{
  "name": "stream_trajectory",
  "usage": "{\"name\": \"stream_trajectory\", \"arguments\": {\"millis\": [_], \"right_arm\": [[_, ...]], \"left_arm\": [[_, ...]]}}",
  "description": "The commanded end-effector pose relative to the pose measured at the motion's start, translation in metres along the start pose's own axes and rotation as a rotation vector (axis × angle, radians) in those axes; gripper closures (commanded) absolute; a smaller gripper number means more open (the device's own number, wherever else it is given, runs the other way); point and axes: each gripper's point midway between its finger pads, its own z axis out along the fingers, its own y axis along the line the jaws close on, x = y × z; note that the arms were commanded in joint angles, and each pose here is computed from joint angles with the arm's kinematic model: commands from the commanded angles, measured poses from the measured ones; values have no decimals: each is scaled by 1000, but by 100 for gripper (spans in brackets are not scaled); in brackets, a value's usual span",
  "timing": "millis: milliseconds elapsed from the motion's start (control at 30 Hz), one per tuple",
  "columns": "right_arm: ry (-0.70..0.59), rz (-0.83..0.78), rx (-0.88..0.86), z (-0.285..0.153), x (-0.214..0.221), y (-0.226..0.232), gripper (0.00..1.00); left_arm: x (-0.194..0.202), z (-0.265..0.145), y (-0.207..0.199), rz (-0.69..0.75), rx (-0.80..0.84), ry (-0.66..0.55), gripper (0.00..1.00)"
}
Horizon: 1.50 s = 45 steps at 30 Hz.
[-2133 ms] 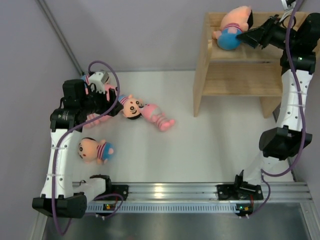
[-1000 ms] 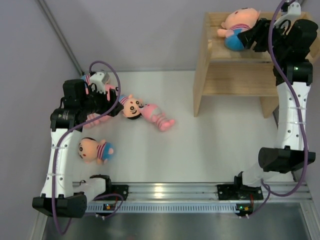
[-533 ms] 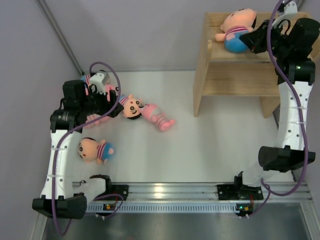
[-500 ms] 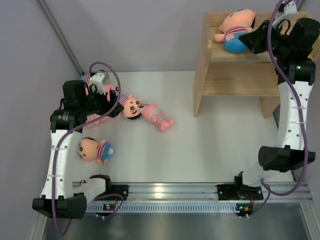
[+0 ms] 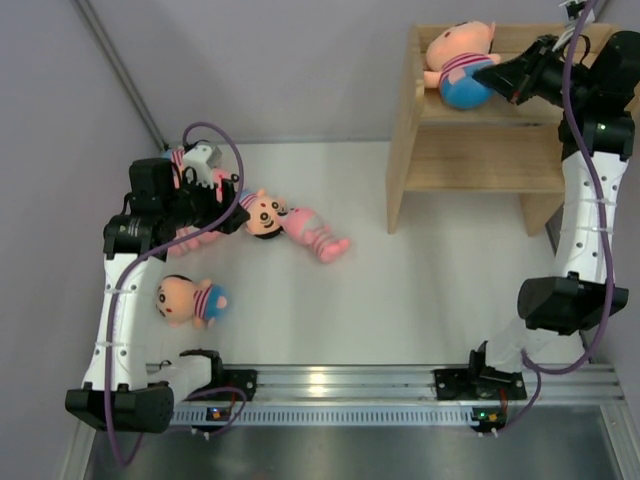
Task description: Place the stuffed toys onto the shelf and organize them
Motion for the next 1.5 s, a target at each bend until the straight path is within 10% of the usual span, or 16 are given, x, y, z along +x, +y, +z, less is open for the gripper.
{"name": "stream_trajectory", "arguments": {"millis": [0, 267, 1033, 1467], "right_arm": [[-81, -42, -106, -12, -38, 20, 100], [-182, -111, -133, -29, -82, 60, 100], [-58, 180, -14, 26, -5, -33, 97], [-52, 109, 231, 6, -5, -48, 34]], "left_arm": [[-12, -8, -1, 44, -16, -48, 31], [-12, -10, 0, 51, -24, -53, 31], [-5, -12, 5, 66, -53, -46, 31], [3, 14, 47, 111, -184, 51, 31]]}}
